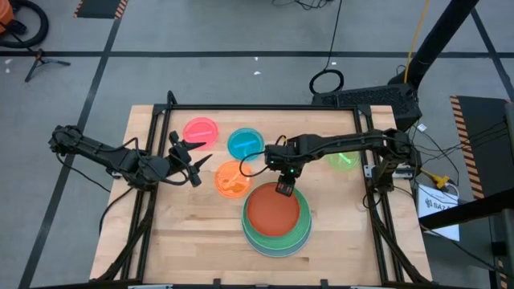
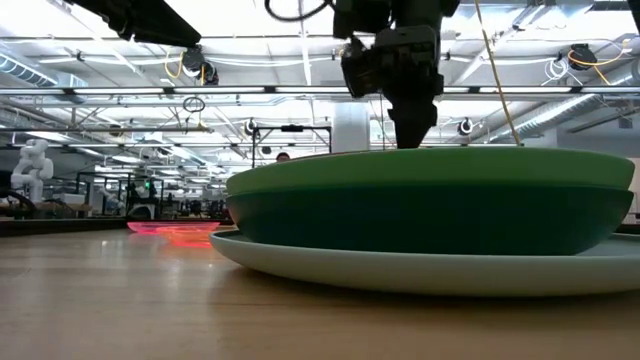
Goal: Stack plastic plates
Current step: Stack the blue plate on top of the dark orange plate
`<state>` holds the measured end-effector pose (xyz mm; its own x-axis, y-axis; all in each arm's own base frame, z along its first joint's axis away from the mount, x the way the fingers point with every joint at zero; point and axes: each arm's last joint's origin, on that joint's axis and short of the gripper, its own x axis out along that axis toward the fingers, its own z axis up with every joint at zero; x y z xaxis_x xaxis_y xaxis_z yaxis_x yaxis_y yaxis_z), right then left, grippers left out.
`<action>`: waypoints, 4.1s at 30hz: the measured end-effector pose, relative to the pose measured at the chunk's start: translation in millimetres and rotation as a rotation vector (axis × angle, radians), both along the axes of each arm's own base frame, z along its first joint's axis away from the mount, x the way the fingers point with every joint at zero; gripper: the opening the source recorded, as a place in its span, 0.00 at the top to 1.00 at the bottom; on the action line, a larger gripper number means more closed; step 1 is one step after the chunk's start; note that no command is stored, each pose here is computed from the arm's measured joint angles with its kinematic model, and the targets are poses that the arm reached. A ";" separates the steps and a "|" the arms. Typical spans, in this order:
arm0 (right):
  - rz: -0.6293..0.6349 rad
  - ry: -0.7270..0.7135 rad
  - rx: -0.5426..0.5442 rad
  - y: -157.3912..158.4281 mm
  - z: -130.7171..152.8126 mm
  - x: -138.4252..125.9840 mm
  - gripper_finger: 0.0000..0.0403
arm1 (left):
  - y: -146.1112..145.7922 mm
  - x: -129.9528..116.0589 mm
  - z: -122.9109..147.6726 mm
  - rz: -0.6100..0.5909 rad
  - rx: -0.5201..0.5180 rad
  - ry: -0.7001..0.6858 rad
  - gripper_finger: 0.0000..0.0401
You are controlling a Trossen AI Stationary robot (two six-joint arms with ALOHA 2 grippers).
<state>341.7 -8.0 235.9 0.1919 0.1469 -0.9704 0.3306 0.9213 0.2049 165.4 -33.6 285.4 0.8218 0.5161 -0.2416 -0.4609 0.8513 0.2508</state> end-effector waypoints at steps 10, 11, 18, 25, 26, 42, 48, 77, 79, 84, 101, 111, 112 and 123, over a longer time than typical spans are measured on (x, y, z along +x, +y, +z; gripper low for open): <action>0.142 -0.288 -0.198 25.7 38.4 -14.6 0.73 | 0.0 0.0 0.0 0.008 -0.028 -0.018 0.48; 0.148 -0.339 -0.210 27.4 40.5 -16.4 0.73 | 0.0 0.0 0.0 0.008 -0.030 -0.019 0.48; 0.212 -0.630 -0.259 29.8 34.9 -36.7 0.73 | 0.6 0.2 0.1 0.027 -0.081 -0.052 0.48; 0.275 -0.831 -0.324 27.3 28.9 -69.9 0.73 | 8.3 3.8 -1.6 0.095 -0.234 -0.133 0.48; 0.270 -0.859 -0.326 27.0 28.7 -74.9 0.73 | 9.2 5.7 -3.0 0.087 -0.254 -0.129 0.48; 0.460 -1.144 -0.368 27.6 28.5 -121.9 0.73 | 45.4 67.1 -27.8 0.080 -0.394 0.114 0.48; 0.474 -1.168 -0.395 26.5 28.2 -134.5 0.73 | 62.0 87.5 -25.0 0.111 -0.399 0.230 0.48; 0.476 -1.152 -0.393 25.3 31.8 -150.3 0.73 | 208.7 140.2 -86.7 -0.145 -0.416 0.762 0.48; 0.476 -1.152 -0.393 25.3 31.8 -150.3 0.73 | 217.1 139.1 -93.7 -0.124 -0.430 0.764 0.48; 0.477 -1.150 -0.394 25.2 31.7 -150.4 0.73 | 232.3 138.8 -104.9 -0.093 -0.435 0.745 0.48; 0.478 -1.142 -0.401 24.7 31.0 -150.5 0.73 | 251.3 135.6 -109.6 -0.096 -0.435 0.679 0.48; 0.478 -1.137 -0.401 24.7 30.5 -150.7 0.73 | 249.6 137.4 -119.6 -0.072 -0.518 0.674 0.48; 0.478 -1.136 -0.401 24.6 30.6 -150.7 0.73 | 250.5 138.8 -122.5 -0.072 -0.518 0.674 0.48; 0.461 -1.121 -0.420 23.8 29.9 -150.7 0.73 | 251.5 139.8 -148.6 -0.053 -0.580 0.746 0.48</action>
<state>191.1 15.8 265.8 0.9434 0.1411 -0.3002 -0.1986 0.9652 -0.1703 305.1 217.9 136.8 0.3702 0.1171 -0.9215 -0.3093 0.9510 -0.0034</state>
